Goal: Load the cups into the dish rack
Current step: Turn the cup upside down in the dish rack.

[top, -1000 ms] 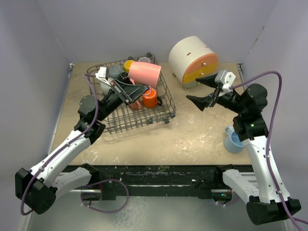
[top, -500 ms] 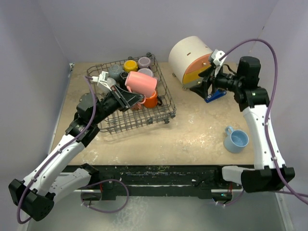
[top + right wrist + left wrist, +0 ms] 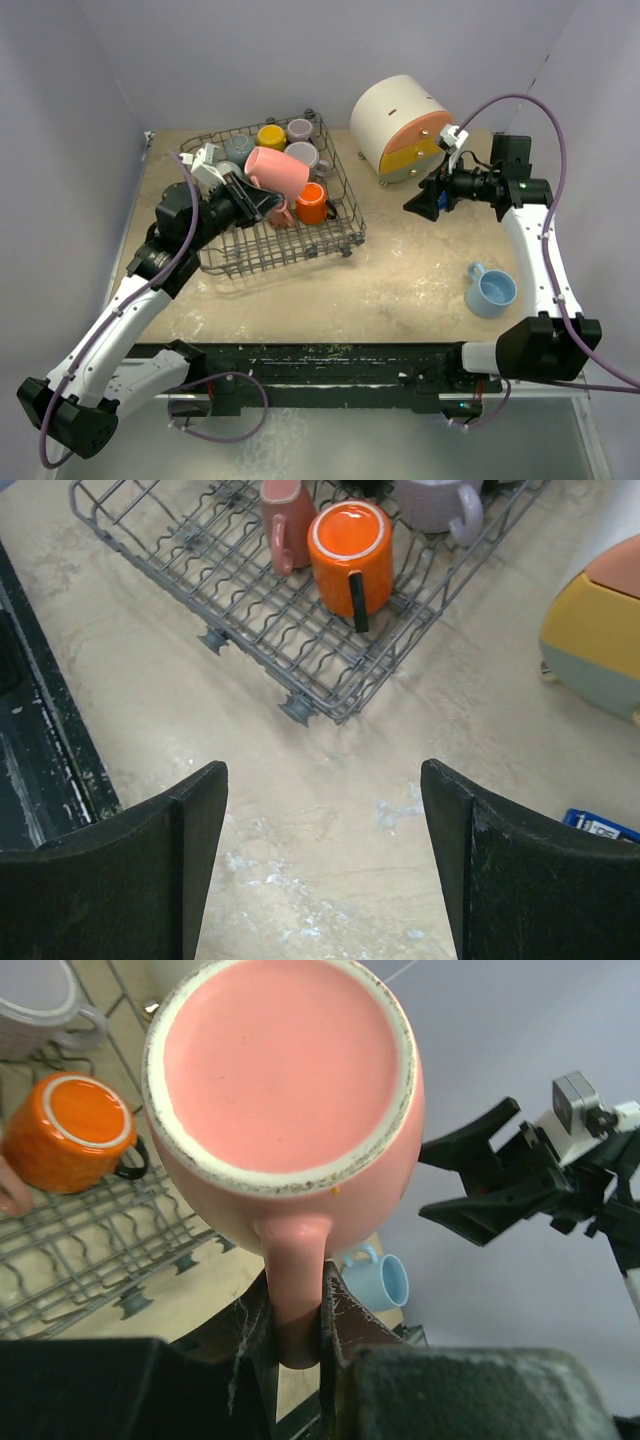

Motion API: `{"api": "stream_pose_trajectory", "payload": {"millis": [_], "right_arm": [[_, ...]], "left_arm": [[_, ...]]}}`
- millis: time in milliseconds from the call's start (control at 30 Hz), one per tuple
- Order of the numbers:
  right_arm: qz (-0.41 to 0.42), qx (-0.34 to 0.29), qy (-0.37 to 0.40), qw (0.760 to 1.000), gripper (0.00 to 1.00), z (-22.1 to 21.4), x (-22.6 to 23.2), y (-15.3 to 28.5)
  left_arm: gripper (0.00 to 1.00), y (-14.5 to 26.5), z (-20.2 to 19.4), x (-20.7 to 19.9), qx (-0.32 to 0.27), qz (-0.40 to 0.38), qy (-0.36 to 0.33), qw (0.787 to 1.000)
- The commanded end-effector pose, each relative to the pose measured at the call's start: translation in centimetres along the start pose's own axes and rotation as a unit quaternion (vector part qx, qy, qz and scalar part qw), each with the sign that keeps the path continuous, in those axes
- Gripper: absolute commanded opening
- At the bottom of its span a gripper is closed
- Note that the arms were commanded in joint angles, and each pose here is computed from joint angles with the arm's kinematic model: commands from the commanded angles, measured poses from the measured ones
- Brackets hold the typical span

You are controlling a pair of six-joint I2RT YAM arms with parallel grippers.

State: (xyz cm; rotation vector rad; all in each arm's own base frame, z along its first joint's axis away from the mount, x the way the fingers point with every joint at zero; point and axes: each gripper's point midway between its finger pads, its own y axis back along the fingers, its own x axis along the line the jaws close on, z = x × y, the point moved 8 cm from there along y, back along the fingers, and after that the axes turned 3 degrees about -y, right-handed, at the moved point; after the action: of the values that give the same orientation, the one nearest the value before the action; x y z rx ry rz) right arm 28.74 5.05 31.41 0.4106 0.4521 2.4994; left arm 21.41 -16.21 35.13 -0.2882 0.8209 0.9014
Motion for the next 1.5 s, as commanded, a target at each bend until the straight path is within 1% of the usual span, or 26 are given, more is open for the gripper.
{"api": "stream_pose_trajectory", "payload": {"millis": [0,100,200,367,467,600,833,1000,1167,1333,1467], "right_arm": [[0.021,-0.023,0.011,0.999,0.8,0.2,1.2,0.5],[0.023,-0.021,0.006,0.999,0.8,-0.3,1.2,0.5],[0.023,-0.021,-0.001,1.0,0.8,-0.7,1.3,0.4],[0.024,-0.024,-0.012,0.999,0.8,-1.1,1.2,0.3],[0.024,-0.023,-0.017,0.999,0.8,-1.4,1.1,0.2],[0.025,-0.022,-0.021,0.999,0.8,-1.6,1.0,0.1],[0.024,-0.018,-0.027,0.999,0.8,-2.1,0.9,-0.1],[0.022,-0.019,-0.025,0.999,0.8,-2.2,0.9,-0.1],[0.017,-0.019,-0.024,0.999,0.8,-2.3,0.9,0.1],[0.016,-0.019,-0.026,0.999,0.8,-2.5,0.9,0.1],[0.017,-0.018,-0.027,0.999,0.8,-2.6,0.9,0.0]], "left_arm": [[0.0,0.7,4.6,-2.2,-0.081,-0.012,-0.065,0.995],[0.0,0.6,5.2,-0.9,-0.073,0.05,-0.094,0.992],[0.0,0.6,5.3,0.6,-0.066,0.118,-0.116,0.984],[0.0,0.9,5.3,3.2,-0.058,0.216,-0.142,0.964],[0.0,0.5,4.6,5.4,-0.04,0.267,-0.157,0.95],[0.0,-0.6,3.5,8.2,-0.011,0.318,-0.165,0.934],[0.0,-2.7,2.5,11.5,0.0,0.366,-0.185,0.912],[0.0,-3.9,1.5,14.0,0.024,0.41,-0.193,0.891],[0.0,-4.7,0.3,16.2,0.038,0.439,-0.195,0.876],[0.0,-5.5,-0.7,18.0,0.057,0.457,-0.196,0.866],[0.0,-6.2,-1.4,19.1,0.063,0.456,-0.194,0.866]]}}
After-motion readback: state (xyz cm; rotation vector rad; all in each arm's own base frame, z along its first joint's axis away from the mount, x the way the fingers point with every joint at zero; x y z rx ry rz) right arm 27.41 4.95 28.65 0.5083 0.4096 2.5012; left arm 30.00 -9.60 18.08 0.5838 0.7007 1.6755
